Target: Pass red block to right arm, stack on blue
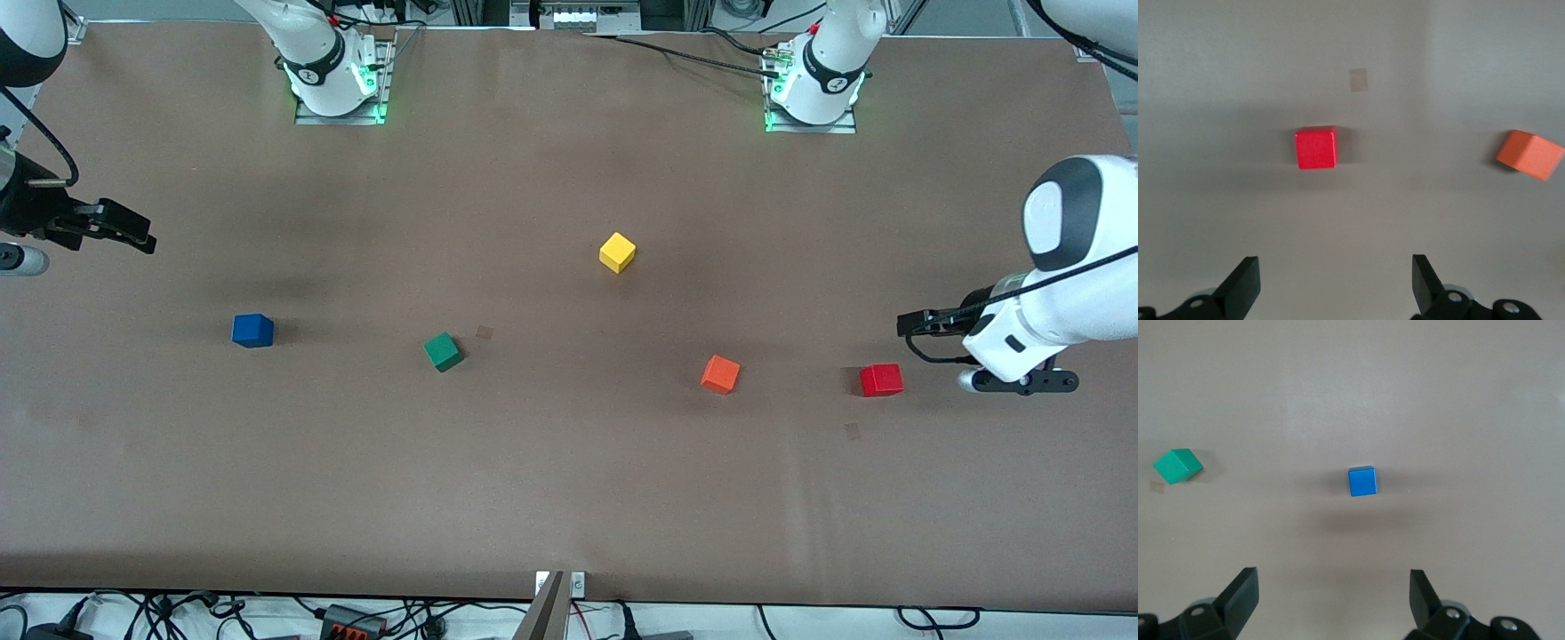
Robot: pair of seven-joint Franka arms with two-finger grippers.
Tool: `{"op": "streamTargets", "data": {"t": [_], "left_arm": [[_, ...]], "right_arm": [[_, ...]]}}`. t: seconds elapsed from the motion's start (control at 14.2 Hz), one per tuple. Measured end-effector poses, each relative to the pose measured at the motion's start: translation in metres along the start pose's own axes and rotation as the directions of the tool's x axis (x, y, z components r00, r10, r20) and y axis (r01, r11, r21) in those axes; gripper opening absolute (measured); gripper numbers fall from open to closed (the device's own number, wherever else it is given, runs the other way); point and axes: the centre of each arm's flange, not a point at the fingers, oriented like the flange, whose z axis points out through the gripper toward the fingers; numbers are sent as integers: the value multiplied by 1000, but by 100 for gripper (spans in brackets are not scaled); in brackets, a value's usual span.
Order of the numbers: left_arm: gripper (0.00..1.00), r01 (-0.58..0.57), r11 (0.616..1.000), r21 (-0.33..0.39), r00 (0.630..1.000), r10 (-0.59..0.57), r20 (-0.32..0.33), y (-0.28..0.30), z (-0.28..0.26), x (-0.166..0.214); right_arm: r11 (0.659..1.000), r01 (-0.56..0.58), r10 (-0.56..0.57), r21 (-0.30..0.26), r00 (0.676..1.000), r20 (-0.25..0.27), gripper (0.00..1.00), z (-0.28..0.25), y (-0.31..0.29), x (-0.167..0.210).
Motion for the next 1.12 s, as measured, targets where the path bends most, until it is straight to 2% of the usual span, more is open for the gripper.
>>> {"op": "streamTargets", "data": {"t": [0.28, 0.35, 0.56, 0.91, 1.12], "left_arm": [[100, -36, 999, 19, 994, 37, -104, -4, 57, 2], [100, -57, 998, 23, 990, 60, -128, -10, 73, 1], [100, -90, 995, 32, 977, 95, -193, -45, 124, 0], [100, -104, 994, 31, 969, 109, -222, -47, 172, 4], [100, -90, 996, 25, 970, 93, -223, -43, 174, 5]], "right_arm": [[1000, 1, -1, 4, 1000, 7, 100, 4, -1, 1], [1000, 3, -3, 25, 1000, 14, 100, 8, -6, 3], [987, 14, -22, 163, 999, 44, 100, 29, -40, 13], [969, 121, -136, 216, 989, 58, 100, 48, -139, 13], [947, 141, -168, 288, 983, 72, 100, 51, -173, 6]]}}
